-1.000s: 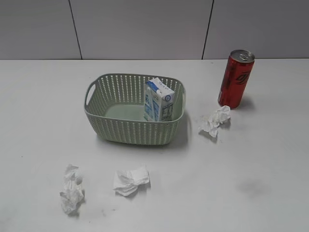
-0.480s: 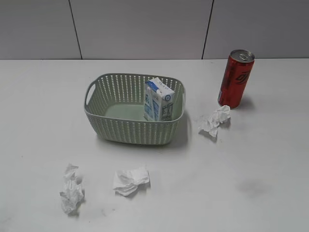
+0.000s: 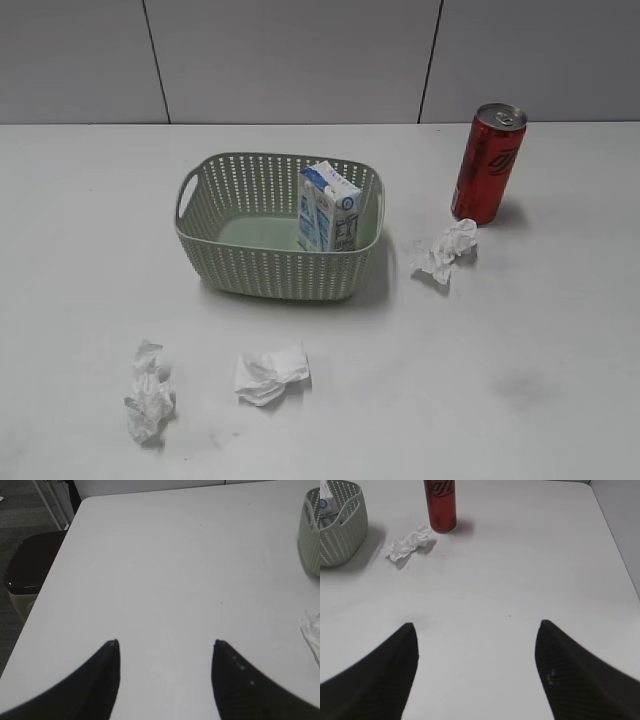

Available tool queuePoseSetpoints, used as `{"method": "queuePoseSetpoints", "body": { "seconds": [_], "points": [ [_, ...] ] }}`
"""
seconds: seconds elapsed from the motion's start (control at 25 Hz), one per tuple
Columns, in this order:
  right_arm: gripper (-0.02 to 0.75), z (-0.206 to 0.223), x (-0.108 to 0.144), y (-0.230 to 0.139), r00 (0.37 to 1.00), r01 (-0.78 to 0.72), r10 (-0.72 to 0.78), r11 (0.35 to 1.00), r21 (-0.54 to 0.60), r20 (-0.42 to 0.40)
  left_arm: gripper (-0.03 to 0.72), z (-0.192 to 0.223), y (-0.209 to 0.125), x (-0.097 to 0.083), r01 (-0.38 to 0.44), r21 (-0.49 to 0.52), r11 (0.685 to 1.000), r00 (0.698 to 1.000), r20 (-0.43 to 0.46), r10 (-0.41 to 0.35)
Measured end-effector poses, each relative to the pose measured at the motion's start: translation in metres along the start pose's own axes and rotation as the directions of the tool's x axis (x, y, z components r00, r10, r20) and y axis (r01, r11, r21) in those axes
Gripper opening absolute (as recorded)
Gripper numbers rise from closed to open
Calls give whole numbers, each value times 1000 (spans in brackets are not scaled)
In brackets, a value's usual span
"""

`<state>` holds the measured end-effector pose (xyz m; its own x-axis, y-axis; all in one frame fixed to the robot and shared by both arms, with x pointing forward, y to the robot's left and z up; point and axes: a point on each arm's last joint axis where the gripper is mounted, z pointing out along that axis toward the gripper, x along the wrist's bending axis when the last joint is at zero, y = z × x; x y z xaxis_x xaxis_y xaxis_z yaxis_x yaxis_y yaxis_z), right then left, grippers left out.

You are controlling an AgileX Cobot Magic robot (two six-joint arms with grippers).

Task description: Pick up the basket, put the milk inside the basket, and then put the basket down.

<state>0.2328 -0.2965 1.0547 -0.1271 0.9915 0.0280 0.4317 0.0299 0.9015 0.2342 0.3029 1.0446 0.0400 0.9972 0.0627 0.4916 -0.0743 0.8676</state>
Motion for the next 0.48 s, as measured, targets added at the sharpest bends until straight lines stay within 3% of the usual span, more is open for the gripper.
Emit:
{"method": "queuePoseSetpoints", "body": {
  "seconds": [0.48],
  "points": [
    [551, 0, 0, 0, 1000, 0, 0, 1000, 0, 1, 429, 0, 0, 0, 0, 0, 1000, 1000, 0, 0]
  ]
}}
